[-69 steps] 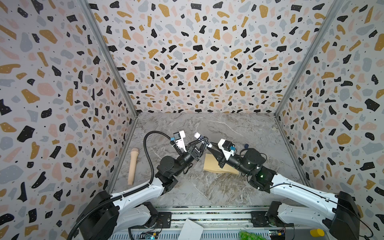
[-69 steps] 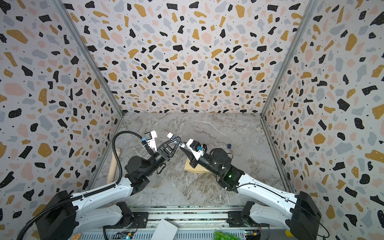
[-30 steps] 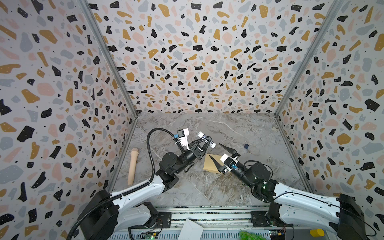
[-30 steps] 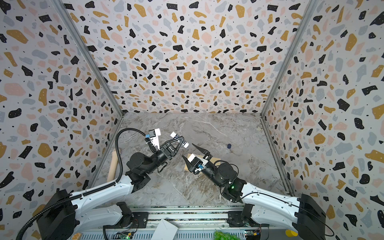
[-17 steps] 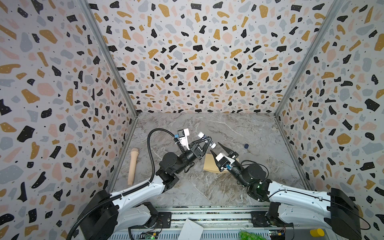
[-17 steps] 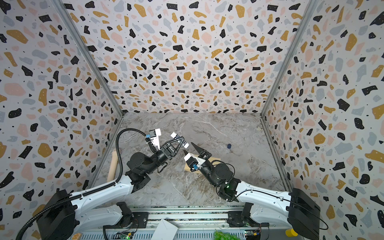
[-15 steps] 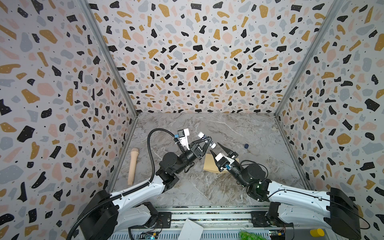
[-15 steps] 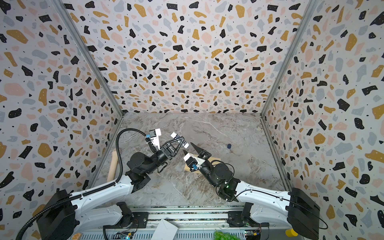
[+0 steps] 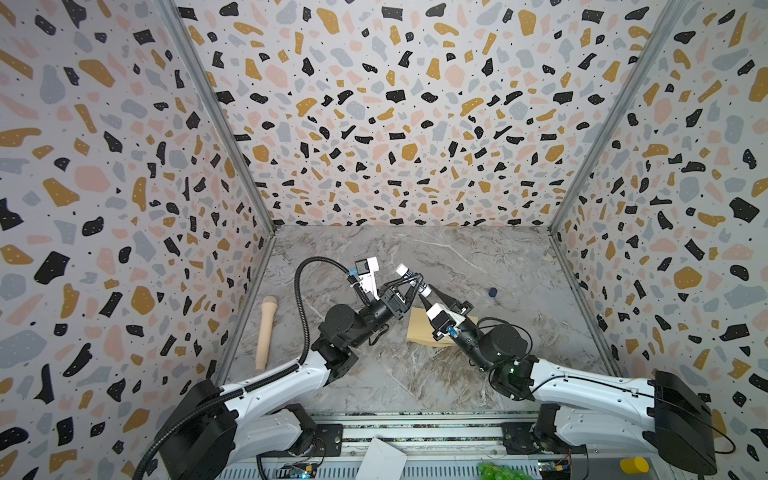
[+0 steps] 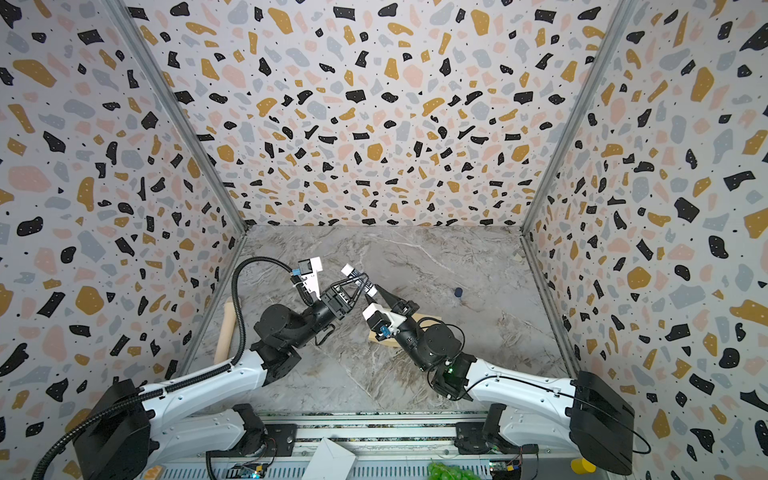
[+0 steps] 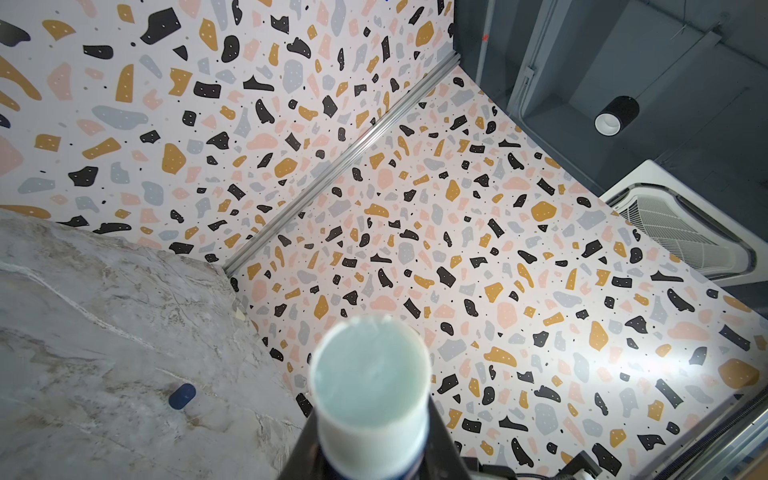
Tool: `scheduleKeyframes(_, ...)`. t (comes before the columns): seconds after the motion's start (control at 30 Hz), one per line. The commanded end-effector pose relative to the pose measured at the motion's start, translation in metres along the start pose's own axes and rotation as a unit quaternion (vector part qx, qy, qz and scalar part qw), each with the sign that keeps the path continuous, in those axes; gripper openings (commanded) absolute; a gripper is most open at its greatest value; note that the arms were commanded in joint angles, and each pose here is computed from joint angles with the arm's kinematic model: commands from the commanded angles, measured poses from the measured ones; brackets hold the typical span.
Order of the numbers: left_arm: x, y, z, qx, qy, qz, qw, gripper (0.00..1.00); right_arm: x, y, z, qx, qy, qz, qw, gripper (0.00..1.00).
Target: Place the letter into the envelope and seal it
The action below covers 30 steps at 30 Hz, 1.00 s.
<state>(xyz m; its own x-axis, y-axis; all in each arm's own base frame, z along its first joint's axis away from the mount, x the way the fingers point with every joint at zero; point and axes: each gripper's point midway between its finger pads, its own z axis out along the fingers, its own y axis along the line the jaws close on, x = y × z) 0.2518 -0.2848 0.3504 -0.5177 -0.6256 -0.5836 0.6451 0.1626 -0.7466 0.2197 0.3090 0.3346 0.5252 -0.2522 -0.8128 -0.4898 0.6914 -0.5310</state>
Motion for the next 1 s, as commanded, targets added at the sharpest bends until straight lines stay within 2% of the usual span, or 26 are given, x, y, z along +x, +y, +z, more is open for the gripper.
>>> scheduleKeyframes(0.0,-0.02,-0.029,0.002,0.043,-0.029,0.006,0.999,0.0,-0.022,-0.015,0.004,0.022,-0.025,0.017,0.999,0.25)
scheduleKeyframes(0.2,-0.02,-0.029,0.002,0.044,-0.028,0.011,0.999,0.0,-0.024,-0.014,0.004,0.008,-0.025,0.047,0.999,0.06)
scheduleKeyframes(0.27,-0.019,-0.03,0.002,0.047,-0.026,0.018,0.998,0.0,-0.026,-0.015,0.003,-0.017,-0.03,0.087,0.996,0.03)
scheduleKeyframes(0.33,-0.018,-0.034,0.001,0.06,-0.024,0.034,0.997,0.0,-0.03,-0.02,0.001,-0.057,-0.043,0.155,0.985,0.01)
scheduleKeyframes(0.4,-0.017,-0.042,-0.001,0.078,-0.022,0.057,0.995,0.0,-0.035,-0.028,-0.003,-0.129,-0.059,0.27,0.952,0.0)
scheduleKeyframes(0.5,-0.014,-0.052,-0.003,0.104,-0.017,0.093,0.99,0.0,-0.036,-0.039,-0.01,-0.203,-0.071,0.386,0.897,0.0)
scheduleKeyframes(0.6,-0.01,-0.059,-0.005,0.125,-0.01,0.115,0.985,0.0,-0.036,-0.04,-0.016,-0.262,-0.073,0.46,0.845,0.0)
scheduleKeyframes(0.7,-0.008,-0.062,-0.006,0.134,-0.006,0.125,0.983,0.0,-0.036,-0.04,-0.018,-0.298,-0.071,0.502,0.809,0.0)
scheduleKeyframes(0.73,-0.008,-0.062,-0.006,0.135,-0.006,0.125,0.983,0.0,-0.035,-0.039,-0.018,-0.306,-0.069,0.51,0.801,0.0)
scheduleKeyframes(0.8,-0.008,-0.06,-0.006,0.131,-0.007,0.124,0.984,0.0,-0.033,-0.039,-0.016,-0.312,-0.066,0.518,0.794,0.0)
scheduleKeyframes(0.87,-0.008,-0.055,-0.005,0.118,-0.008,0.119,0.986,0.0,-0.031,-0.039,-0.015,-0.307,-0.065,0.514,0.798,0.04)
scheduleKeyframes(0.93,-0.009,-0.048,-0.002,0.1,-0.008,0.107,0.989,0.0,-0.027,-0.043,-0.014,-0.284,-0.065,0.501,0.815,0.13)
scheduleKeyframes(0.97,-0.01,-0.045,-0.001,0.092,-0.009,0.1,0.991,0.0,-0.024,-0.047,-0.013,-0.266,-0.064,0.487,0.829,0.2)
